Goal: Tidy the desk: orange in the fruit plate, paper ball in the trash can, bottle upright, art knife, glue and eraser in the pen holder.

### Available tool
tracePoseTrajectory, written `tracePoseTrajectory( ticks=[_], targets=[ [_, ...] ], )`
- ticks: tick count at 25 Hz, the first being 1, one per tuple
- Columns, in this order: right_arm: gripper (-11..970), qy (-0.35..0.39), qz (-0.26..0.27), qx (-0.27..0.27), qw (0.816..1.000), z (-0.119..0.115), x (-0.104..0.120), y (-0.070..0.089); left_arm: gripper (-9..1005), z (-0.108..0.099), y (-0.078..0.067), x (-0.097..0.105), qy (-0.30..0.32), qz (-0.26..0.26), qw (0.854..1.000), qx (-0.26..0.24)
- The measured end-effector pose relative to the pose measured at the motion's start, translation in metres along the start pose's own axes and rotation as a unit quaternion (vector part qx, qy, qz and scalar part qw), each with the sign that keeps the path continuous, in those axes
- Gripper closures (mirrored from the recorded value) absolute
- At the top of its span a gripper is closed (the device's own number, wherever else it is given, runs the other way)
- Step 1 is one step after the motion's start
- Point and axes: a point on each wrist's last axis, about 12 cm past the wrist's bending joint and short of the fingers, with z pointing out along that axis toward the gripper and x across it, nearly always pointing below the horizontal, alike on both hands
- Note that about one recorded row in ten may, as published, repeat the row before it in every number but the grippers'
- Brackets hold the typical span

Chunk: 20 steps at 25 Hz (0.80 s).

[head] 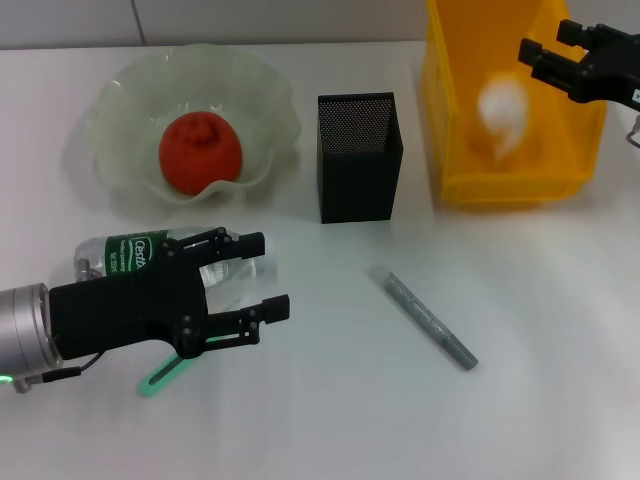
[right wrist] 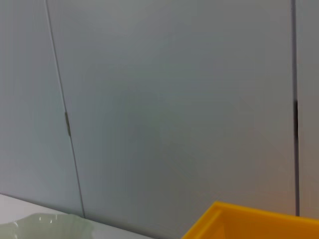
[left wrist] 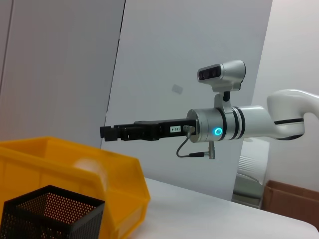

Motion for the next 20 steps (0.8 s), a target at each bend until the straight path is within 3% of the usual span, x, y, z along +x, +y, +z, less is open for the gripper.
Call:
tracePoseTrajectory(
  ticks=[6,10,20],
  targets=[
    [265,-0.004,0.004,-0.013,1.000,0.000,0.001,0.004,213,0.000,-0.001,0.000,-0.003,0.000,1.000,0.002],
    [265,-0.012,0.005,-0.044,0.999,-0.002,-0.001,0.011,214,-0.001,0.000,-0.001,-0.005,0.000,1.000,0.000],
    [264,-0.037,-0.007,-0.202,0.979,-0.012,0.005,0.049,214,-0.007,-0.001,-0.004,-0.026,0.001,1.000,-0.012]
  ],
)
